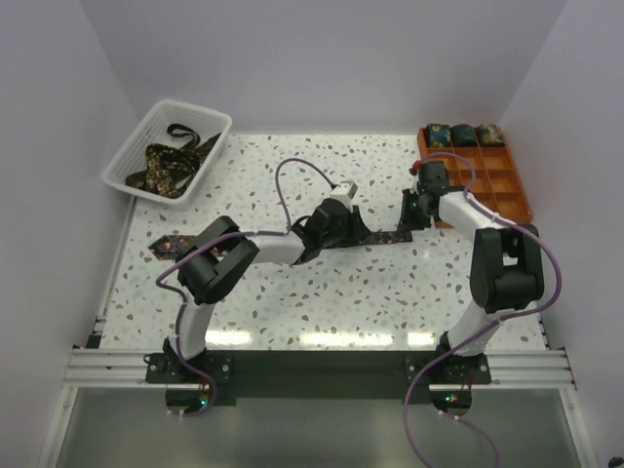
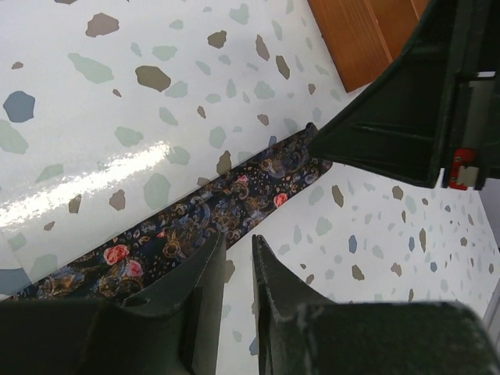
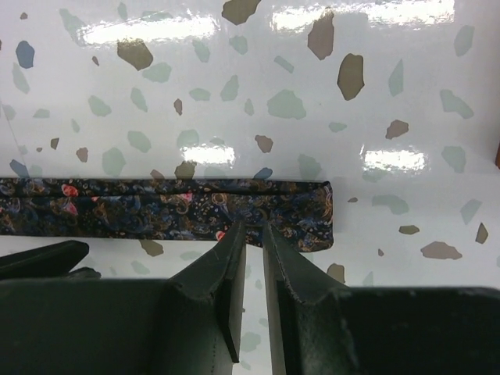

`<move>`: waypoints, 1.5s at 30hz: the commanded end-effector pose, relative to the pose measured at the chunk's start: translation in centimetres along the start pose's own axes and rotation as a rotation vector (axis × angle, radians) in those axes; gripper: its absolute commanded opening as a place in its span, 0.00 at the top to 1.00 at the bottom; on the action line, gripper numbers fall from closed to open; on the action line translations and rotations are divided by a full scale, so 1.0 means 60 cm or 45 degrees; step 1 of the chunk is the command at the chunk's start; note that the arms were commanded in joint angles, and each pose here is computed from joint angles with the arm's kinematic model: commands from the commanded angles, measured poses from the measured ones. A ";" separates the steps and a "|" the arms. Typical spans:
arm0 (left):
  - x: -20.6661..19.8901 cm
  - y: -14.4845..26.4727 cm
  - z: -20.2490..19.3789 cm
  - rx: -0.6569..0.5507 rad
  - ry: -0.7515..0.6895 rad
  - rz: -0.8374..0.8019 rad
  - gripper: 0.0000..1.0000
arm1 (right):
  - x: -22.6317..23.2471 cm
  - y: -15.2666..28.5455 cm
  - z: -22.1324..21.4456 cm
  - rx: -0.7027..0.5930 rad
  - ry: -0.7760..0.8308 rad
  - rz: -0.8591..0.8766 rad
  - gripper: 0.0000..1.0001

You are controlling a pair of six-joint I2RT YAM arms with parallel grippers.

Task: Roll the ties
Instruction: Roll the tie

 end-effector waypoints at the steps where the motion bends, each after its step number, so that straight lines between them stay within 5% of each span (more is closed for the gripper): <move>1: -0.017 -0.009 0.015 -0.022 -0.043 -0.039 0.75 | 0.004 -0.020 -0.002 0.010 -0.054 0.026 0.81; 16: -0.052 -0.041 -0.006 0.041 -0.061 -0.136 0.75 | -0.011 -0.027 -0.010 0.019 -0.088 0.012 0.81; 26: -0.067 -0.068 -0.025 0.075 0.003 -0.149 0.82 | -0.020 0.019 0.026 -0.120 -0.093 -0.034 0.65; 45: -0.057 -0.073 -0.035 0.080 0.046 -0.106 0.91 | -0.064 -0.029 -0.001 -0.020 -0.227 0.057 0.59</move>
Point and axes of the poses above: each gripper's point midway between its finger pads, its own y axis back along the fingers, its own x axis along the line the jaws close on, z = x × y, the point moved 3 cm from there along y, back along the fingers, and after that the axes turned 3 degrees about -y, right-handed, at the moved point
